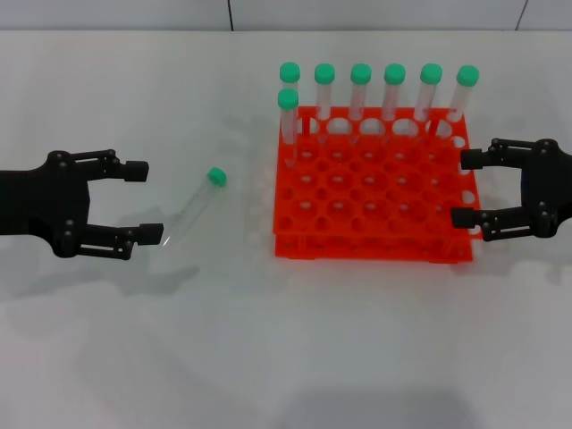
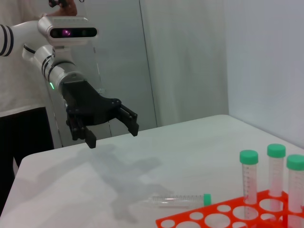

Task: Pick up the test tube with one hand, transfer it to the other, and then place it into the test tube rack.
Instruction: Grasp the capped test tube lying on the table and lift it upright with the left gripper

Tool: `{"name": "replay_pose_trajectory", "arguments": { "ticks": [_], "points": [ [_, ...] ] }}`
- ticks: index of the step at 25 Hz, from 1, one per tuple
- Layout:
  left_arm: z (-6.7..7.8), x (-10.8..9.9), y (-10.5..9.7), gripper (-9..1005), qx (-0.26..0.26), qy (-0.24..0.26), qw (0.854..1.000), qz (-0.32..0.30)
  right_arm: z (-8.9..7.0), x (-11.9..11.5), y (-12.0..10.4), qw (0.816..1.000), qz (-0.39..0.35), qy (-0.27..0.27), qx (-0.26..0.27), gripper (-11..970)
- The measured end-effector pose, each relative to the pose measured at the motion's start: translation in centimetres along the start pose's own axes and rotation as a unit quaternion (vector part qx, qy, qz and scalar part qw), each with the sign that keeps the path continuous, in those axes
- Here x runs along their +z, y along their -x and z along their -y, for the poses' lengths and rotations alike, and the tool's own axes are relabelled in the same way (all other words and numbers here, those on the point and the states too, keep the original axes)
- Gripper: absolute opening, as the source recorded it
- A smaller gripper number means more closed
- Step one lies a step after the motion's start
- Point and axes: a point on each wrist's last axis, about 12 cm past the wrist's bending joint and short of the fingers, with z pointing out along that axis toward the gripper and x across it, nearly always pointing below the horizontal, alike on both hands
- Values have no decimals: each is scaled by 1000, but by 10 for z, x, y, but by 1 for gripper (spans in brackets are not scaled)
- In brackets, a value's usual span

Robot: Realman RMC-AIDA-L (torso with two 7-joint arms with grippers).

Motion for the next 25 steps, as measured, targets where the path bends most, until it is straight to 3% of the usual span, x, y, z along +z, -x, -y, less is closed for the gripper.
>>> {"name": "replay_pose_trajectory", "arguments": {
  "ticks": [10,18,25],
  "points": [
    [-1,2,0,874,-7,4,1000,-1,-1,2,-1,1000,0,0,-1,869],
    [-3,7,2,875,-45,23,999,-3,1,1,-2,1000,9,-23,-3,870],
    [-3,13,20,874,-137,51,988,-54,2,-1,-3,999,14,-39,-9,870]
  ]
}}
